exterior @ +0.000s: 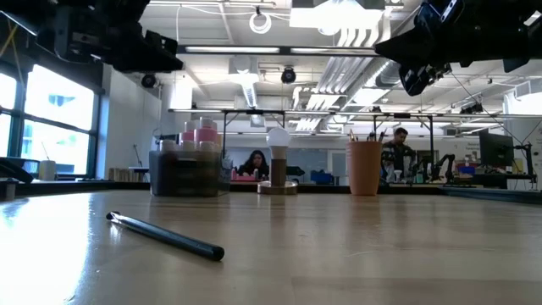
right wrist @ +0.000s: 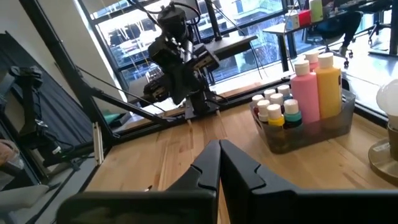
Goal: Pick & Place Paint Supplies
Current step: Put the silver paintbrush into the orange cup
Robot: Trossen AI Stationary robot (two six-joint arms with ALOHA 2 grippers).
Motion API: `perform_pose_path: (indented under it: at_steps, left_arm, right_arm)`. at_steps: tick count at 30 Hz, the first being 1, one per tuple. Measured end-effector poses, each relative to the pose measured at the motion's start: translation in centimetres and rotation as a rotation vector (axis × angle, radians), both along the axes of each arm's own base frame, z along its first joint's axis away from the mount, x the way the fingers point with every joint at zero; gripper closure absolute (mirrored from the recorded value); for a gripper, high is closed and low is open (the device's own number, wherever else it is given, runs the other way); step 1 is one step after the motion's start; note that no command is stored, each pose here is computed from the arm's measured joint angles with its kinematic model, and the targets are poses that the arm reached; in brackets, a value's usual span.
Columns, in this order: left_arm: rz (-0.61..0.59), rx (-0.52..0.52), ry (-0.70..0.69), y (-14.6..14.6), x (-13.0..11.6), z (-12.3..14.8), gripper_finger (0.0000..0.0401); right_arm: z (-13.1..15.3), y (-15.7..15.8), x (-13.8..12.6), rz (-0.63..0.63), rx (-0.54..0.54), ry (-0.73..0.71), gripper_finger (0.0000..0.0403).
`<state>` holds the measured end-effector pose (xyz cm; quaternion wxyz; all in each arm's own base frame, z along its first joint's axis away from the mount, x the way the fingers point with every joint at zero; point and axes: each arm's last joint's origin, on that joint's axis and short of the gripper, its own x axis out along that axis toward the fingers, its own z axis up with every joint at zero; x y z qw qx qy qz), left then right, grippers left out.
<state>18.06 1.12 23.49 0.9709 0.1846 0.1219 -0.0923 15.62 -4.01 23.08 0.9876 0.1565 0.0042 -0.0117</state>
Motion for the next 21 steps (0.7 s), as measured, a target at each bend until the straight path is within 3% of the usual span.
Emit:
perform_pose_path:
  at_steps: [4,9,15,21]
  left_arm:
    - [-0.07,-0.035,0.06,-0.1,0.8,-1.0,0.0389]
    - [-0.019,-0.021,0.083,0.1,1.7,-1.7,0.0389]
    - [-0.064,-0.019,0.01,0.1,2.5,-1.3,0.0389]
    - [-0.151,-0.023,0.078,-1.0,2.8,-0.5,0.0389]
  right_arm:
    - [-0.2,0.0,0.0,0.0,0.016,0.019,0.0401]
    - [-0.3,-0.1,0.0,-0.041,0.019,0.029,0.0401]
    - [-0.3,-0.1,0.0,-0.049,0.025,0.029,0.0401]
    - [-0.3,-0.1,0.0,-0.05,0.063,0.027,0.0401]
